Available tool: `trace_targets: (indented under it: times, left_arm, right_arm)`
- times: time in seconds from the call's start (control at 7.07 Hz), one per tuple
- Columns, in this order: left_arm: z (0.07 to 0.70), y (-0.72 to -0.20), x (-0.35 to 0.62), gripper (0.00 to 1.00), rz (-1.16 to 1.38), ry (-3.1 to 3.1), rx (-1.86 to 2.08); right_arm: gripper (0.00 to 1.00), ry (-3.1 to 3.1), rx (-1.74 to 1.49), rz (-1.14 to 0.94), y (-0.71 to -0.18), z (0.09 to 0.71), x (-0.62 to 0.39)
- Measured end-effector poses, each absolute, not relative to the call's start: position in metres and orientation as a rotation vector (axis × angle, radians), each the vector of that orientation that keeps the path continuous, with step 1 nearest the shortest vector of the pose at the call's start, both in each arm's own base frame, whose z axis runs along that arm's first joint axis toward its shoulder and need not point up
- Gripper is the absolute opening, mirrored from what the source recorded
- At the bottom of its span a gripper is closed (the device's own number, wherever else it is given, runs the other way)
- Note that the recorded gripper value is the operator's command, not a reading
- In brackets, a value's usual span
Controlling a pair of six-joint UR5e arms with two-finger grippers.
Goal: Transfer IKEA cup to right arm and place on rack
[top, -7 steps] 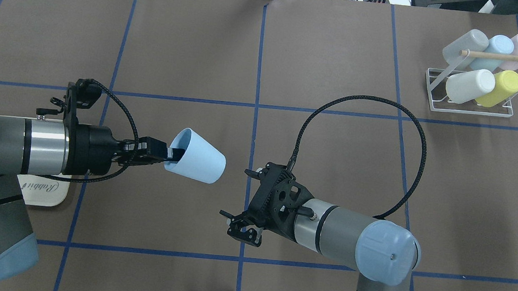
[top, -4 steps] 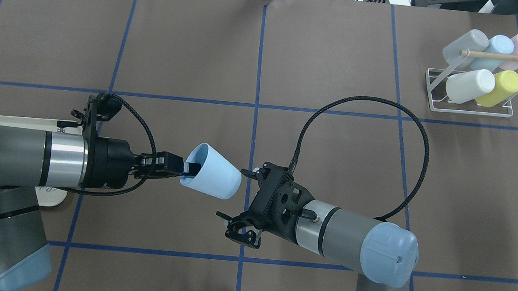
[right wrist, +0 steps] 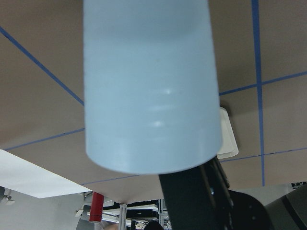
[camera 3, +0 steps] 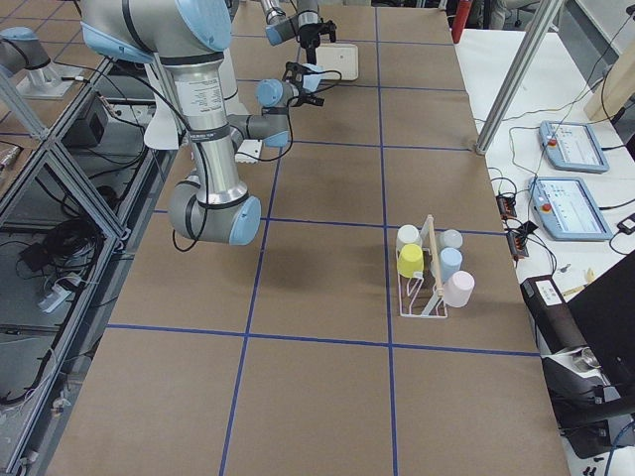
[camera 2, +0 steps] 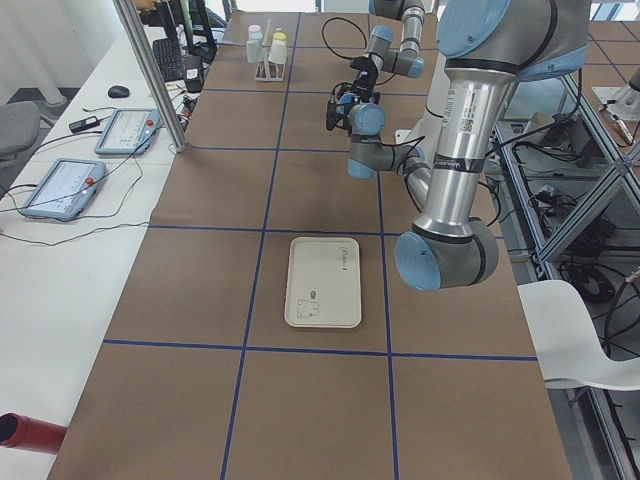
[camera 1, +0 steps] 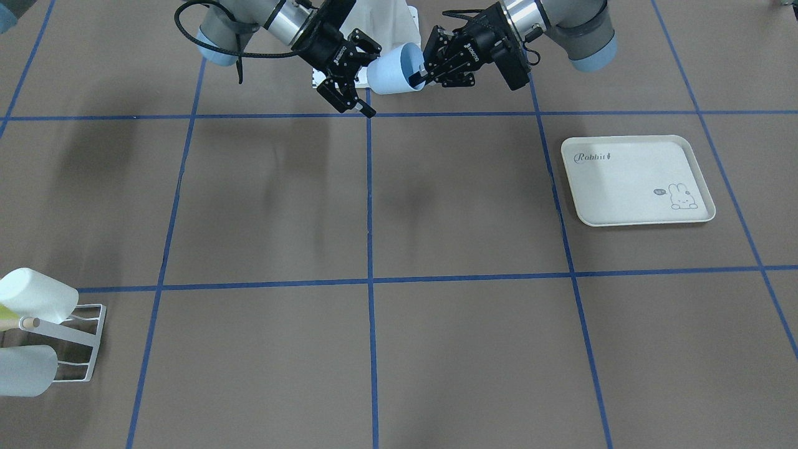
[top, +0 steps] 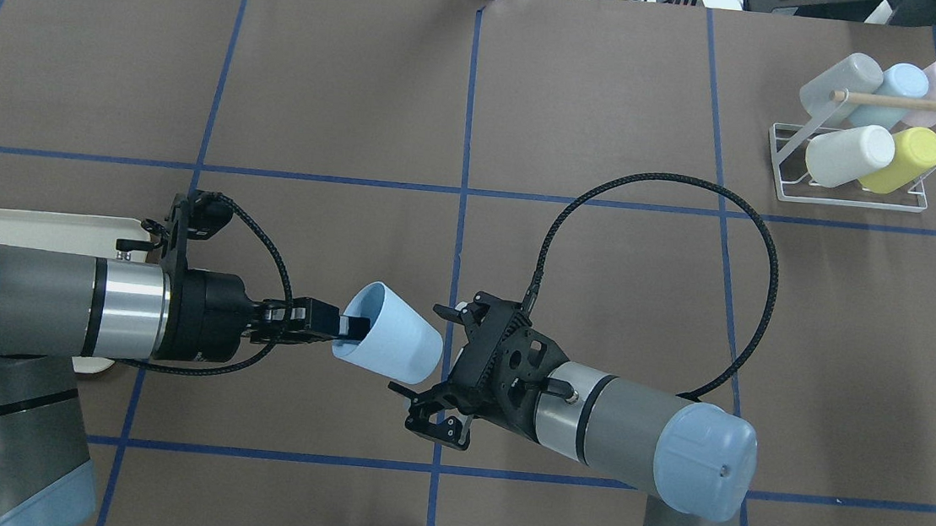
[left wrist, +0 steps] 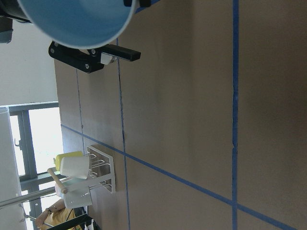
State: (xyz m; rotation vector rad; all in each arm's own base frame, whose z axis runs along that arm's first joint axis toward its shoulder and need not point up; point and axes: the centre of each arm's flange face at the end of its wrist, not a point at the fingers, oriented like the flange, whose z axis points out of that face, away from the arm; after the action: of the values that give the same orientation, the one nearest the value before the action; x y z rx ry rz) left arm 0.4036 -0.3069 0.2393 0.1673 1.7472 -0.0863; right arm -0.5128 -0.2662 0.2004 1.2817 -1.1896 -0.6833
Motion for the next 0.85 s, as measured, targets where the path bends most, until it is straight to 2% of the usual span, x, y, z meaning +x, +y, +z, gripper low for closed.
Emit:
trace_targets:
  times: [0.85]
  left_arm:
    - [0.2416,-0.3058,0.4149,0.0,-0.08,1.74,0.156]
  right_arm:
    - [0.99,-1.195,1.285,-0.672,-0.2644,0.1968,-0.5121]
